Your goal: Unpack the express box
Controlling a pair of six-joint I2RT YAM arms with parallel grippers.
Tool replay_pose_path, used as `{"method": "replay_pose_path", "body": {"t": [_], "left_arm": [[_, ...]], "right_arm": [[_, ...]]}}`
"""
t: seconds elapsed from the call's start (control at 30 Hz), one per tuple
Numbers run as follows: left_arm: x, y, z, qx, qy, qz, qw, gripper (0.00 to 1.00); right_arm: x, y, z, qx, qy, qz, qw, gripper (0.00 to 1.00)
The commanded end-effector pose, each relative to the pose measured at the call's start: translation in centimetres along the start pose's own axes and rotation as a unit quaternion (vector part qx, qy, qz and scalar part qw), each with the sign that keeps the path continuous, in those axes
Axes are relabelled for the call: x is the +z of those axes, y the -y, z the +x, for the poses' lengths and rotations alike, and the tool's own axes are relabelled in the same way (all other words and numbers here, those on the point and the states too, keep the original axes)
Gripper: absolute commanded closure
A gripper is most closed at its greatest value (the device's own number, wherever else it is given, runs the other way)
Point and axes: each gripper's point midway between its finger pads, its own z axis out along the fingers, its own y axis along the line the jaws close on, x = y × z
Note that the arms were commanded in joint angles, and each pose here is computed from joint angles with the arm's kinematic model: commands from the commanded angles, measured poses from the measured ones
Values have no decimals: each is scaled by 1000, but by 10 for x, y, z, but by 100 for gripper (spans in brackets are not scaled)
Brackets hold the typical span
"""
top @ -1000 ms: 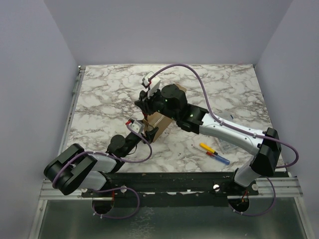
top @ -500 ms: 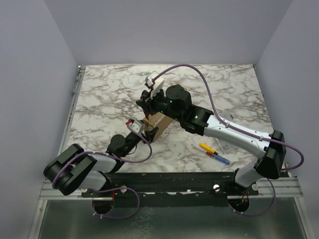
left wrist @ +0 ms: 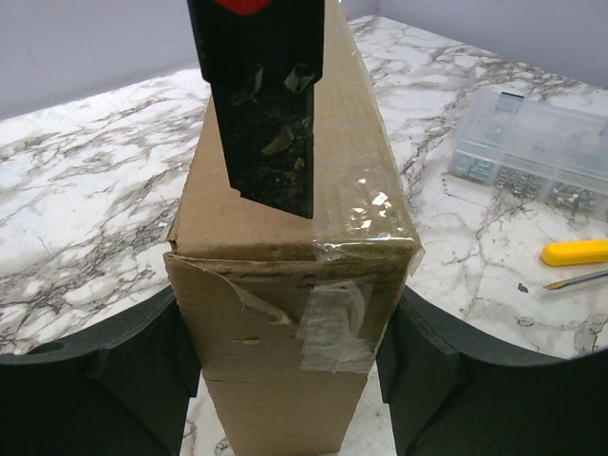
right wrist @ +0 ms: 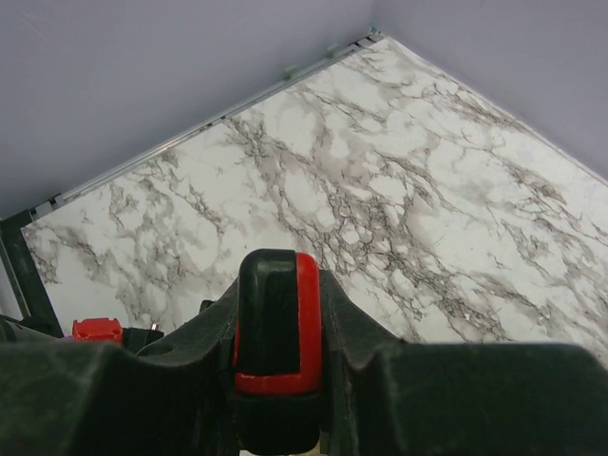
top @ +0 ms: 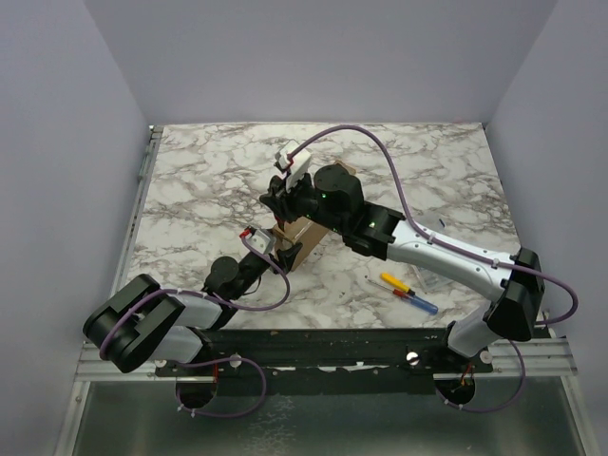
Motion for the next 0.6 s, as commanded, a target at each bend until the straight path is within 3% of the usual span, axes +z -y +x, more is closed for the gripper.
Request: {"method": "replay_pose_path", "body": {"t": [0.0,0.57], "left_arm": [[0,5,4,-7,-8,15,1000,86],[0,5,5,-9,-8,13,1000,88]], "right_arm": [[4,-9,-3,-1,10,-19,1000,100],[17,-9,9,-2,1,-14,1000,100]]}}
